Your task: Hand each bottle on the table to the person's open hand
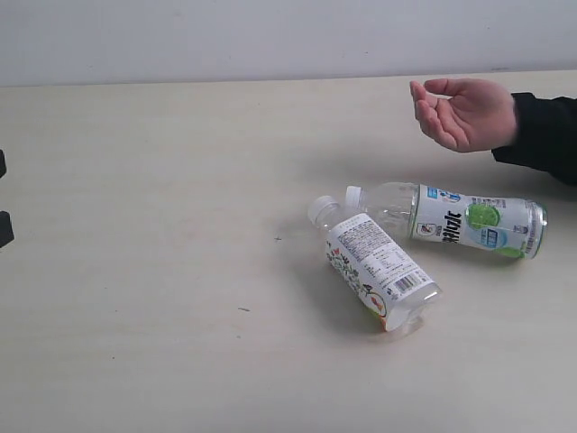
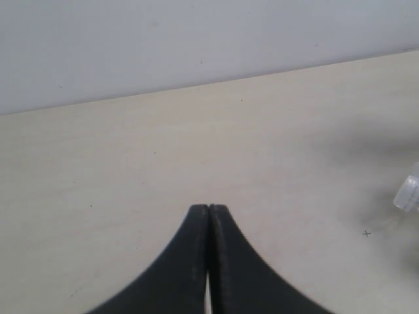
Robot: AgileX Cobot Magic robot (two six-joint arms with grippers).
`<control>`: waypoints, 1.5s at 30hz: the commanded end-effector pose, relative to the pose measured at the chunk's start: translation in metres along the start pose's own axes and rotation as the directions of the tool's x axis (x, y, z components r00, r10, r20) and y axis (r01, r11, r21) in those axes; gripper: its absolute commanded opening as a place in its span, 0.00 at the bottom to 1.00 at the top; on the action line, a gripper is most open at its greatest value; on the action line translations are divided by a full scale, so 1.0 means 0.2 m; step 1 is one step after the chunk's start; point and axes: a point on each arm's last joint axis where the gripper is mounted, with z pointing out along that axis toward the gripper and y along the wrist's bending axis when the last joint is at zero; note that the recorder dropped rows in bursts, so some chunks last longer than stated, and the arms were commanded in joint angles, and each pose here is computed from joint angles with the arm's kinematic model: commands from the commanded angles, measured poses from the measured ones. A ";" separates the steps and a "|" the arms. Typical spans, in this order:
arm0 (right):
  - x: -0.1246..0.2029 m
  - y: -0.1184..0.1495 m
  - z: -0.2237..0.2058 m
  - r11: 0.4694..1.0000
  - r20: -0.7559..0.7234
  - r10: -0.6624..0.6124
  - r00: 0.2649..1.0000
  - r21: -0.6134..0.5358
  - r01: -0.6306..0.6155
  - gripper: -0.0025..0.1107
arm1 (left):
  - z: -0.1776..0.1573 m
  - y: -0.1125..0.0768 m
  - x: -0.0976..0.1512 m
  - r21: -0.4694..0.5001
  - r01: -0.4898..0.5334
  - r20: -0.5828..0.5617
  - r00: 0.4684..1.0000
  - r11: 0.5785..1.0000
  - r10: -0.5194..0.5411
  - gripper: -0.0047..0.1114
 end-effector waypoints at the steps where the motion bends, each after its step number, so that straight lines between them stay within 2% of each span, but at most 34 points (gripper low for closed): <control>1: 0.00 0.00 0.00 1.000 0.010 0.000 1.000 0.004 0.000 0.02 | 0.00 0.00 0.01 -0.003 0.000 -0.002 1.000 1.000 0.000 0.04; 19: 0.00 0.00 0.00 1.000 0.016 -0.004 1.000 0.004 0.004 0.02 | 0.00 0.00 0.01 -0.003 0.000 -0.002 1.000 1.000 0.000 0.04; 23: -0.07 0.00 -0.01 1.000 0.166 -0.014 0.986 0.003 0.014 0.02 | 0.00 0.00 0.01 -0.003 0.000 -0.002 1.000 1.000 0.000 0.04; 27: -0.13 0.00 -0.02 0.998 0.295 0.062 0.954 -0.025 -0.057 0.02 | 0.00 0.00 0.01 -0.003 0.000 -0.002 1.000 1.000 0.000 0.04; 29: -0.16 0.00 -0.03 0.985 0.357 0.171 0.918 -0.062 -0.159 0.02 | 0.00 0.00 0.01 -0.003 0.000 -0.002 1.000 1.000 0.000 0.04; 31: -0.22 -0.02 -0.06 0.914 0.478 0.403 0.780 -0.162 -0.373 0.02 | 0.00 0.00 0.01 -0.003 0.000 -0.002 1.000 1.000 0.000 0.04; 32: -0.24 -0.03 -0.07 0.896 0.516 0.439 0.736 -0.189 -0.401 0.02 | 0.00 0.00 0.01 -0.003 0.000 -0.002 1.000 1.000 0.000 0.04; 33: -0.30 -0.03 -0.10 0.896 0.534 0.440 0.722 -0.205 -0.394 0.02 | 0.00 0.00 0.01 -0.003 0.000 -0.002 1.000 1.000 0.000 0.04; 34: -0.38 -0.02 -0.11 0.895 0.502 0.444 0.742 -0.207 -0.395 0.02 | 0.00 0.00 0.01 -0.003 0.000 -0.002 1.000 1.000 0.000 0.04; 36: -0.59 0.01 -0.08 0.924 0.393 0.382 0.837 -0.162 -0.346 0.02 | 0.00 0.00 0.01 -0.003 0.000 -0.002 1.000 1.000 0.000 0.04; 37: -0.73 0.03 0.00 0.941 0.253 0.336 0.907 -0.119 -0.316 0.02 | 0.00 0.00 0.01 -0.003 0.000 -0.002 1.000 1.000 0.000 0.04; 38: -0.79 0.04 0.06 0.948 0.157 0.315 0.936 -0.097 -0.303 0.02 | 0.00 0.00 0.01 -0.003 0.000 -0.002 1.000 1.000 0.000 0.04; 39: -0.88 0.06 0.18 0.962 -0.037 0.264 0.964 -0.063 -0.266 0.02 | 0.00 0.00 0.01 -0.003 0.000 -0.002 1.000 1.000 0.000 0.04; 40: -0.93 0.07 0.27 0.972 -0.172 0.217 0.961 -0.053 -0.229 0.02 | 0.00 0.00 0.01 -0.003 0.000 -0.002 1.000 1.000 0.000 0.04; 42: -0.96 0.12 0.51 0.974 -0.500 0.112 0.859 -0.115 -0.194 0.02 | 0.00 0.00 0.01 -0.003 0.000 -0.002 1.000 1.000 0.000 0.04; 44: -0.90 0.23 0.70 0.923 -0.692 -0.034 0.721 -0.299 -0.242 0.02 | 0.00 0.00 0.01 -0.003 -0.001 -0.002 1.000 1.000 0.001 0.04; 45: -0.83 0.30 0.81 0.905 -0.758 -0.122 0.641 -0.350 -0.241 0.02 | 0.00 0.00 0.01 -0.003 -0.001 -0.002 1.000 1.000 0.001 0.04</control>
